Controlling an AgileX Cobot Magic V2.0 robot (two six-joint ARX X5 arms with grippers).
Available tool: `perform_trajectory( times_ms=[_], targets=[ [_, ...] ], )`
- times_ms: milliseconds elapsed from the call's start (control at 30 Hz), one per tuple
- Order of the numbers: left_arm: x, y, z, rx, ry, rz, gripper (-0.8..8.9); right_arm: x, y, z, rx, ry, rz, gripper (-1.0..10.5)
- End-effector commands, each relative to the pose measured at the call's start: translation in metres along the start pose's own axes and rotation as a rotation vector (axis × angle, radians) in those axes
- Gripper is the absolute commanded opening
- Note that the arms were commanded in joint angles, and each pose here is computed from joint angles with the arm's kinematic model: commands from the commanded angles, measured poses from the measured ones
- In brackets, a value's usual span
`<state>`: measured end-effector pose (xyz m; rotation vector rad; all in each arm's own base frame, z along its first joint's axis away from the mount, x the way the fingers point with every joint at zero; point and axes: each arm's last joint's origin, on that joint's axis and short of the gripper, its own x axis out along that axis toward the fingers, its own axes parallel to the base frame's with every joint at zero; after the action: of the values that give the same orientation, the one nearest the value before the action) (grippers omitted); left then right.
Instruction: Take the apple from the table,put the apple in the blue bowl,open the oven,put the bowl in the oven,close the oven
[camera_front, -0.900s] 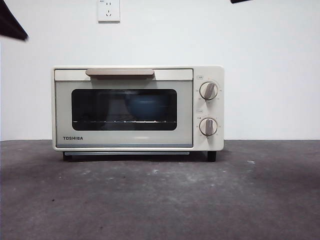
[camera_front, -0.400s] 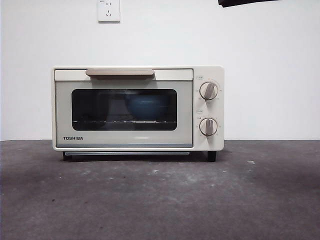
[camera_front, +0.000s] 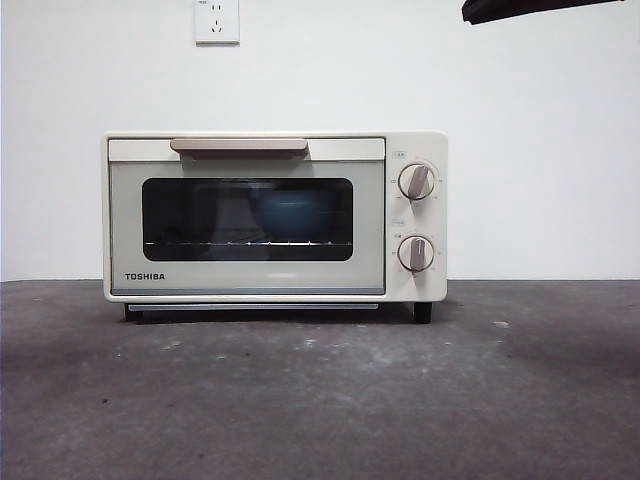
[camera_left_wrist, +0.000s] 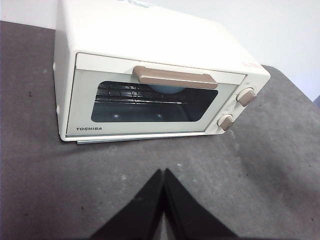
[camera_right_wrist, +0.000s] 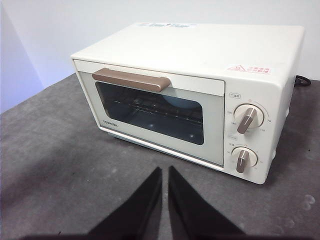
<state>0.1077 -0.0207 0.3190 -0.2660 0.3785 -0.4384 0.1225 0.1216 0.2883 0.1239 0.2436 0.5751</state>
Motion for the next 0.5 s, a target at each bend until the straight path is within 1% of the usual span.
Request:
perform_trajectory(
  times_ms=[33, 267, 433, 500],
  targets=[
    [-0.0018, -0.0021, 0.0056, 0.022, -0.022, -0.004, 0.07, -0.0001, 0.0022, 0.0016, -0.009, -0.008, 0.008, 0.0],
    [-0.0018, -0.0021, 0.0056, 0.024, -0.022, -0.003, 0.07, -0.0001, 0.0022, 0.0016, -0.009, -0.008, 0.007, 0.0],
    [-0.0012, -0.0018, 0.0061, 0.222, -0.038, -0.001, 0.07, -0.0001, 0.0022, 0.0016, -0.009, -0.008, 0.007, 0.0],
    [-0.0024, -0.0004, 0.0058, 0.317, -0.074, 0.017, 0.07, -0.0001, 0.0022, 0.0016, -0.009, -0.008, 0.007, 0.0]
  ],
)
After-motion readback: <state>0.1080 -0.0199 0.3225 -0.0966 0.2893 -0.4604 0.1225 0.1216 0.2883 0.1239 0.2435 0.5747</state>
